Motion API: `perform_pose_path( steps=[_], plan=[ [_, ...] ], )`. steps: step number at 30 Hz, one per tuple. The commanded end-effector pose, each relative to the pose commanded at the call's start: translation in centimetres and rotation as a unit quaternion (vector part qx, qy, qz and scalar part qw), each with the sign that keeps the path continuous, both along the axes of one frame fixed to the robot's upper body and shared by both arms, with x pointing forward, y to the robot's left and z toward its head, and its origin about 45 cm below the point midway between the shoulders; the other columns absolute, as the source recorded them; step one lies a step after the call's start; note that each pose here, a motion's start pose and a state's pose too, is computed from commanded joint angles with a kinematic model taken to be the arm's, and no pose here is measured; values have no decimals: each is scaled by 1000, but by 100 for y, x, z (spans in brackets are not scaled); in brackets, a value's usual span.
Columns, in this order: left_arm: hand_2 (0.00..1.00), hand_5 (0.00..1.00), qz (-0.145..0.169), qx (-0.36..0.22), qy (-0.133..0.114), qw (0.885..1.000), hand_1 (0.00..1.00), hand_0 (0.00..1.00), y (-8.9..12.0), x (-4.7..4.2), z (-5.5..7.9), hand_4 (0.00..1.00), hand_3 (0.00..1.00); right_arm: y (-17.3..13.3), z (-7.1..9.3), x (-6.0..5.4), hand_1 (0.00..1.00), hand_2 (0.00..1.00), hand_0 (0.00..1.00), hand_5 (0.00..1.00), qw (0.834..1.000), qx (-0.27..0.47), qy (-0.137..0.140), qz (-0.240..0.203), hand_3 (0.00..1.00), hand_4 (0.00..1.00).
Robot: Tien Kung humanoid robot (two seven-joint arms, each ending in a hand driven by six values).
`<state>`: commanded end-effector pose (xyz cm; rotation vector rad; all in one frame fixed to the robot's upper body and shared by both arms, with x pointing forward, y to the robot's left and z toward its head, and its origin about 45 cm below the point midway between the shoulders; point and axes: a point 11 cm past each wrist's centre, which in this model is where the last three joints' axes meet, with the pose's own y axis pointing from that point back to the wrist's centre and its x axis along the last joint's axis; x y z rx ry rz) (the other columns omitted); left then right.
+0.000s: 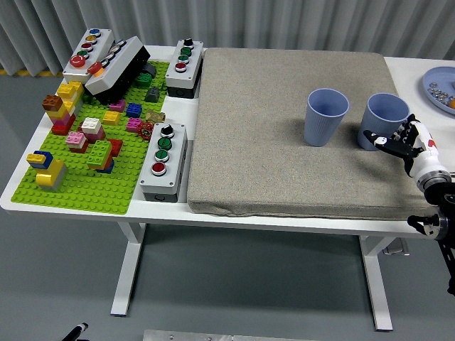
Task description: Pick cup pour cup place
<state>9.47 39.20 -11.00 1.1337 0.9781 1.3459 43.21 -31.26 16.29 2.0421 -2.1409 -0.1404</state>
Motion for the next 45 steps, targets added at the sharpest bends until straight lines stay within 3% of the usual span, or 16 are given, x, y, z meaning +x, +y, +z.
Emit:
perform_pose_path(
  steps=[34, 35, 40, 41, 45],
  plan=[
    [898, 998, -6, 2, -3, 1000, 830, 868, 10, 32, 10, 645, 794, 98, 6, 86, 888, 949, 917, 243, 1000, 15, 1, 2, 994, 862],
    [898, 998, -6, 2, -3, 1000, 830, 867, 10, 33, 10, 646, 794, 90, 9, 85, 866, 896, 914, 246, 1000, 16, -1, -1, 955, 863],
    [898, 998, -6, 2, -3, 1000, 830, 867, 11, 32, 10, 646, 794, 80, 9, 82, 866, 896, 914, 246, 1000, 18, -3, -6, 955, 863],
    [898, 998, -6, 2, -2, 1000, 831, 867, 11, 31, 10, 646, 794, 81, 7, 81, 753, 659, 858, 144, 1000, 19, -3, -6, 805, 791],
    [898, 998, -6, 3, -3, 1000, 831, 867, 11, 35, 10, 646, 794, 74, -6, 75, 753, 659, 858, 144, 1000, 23, -2, -11, 805, 791]
  ],
)
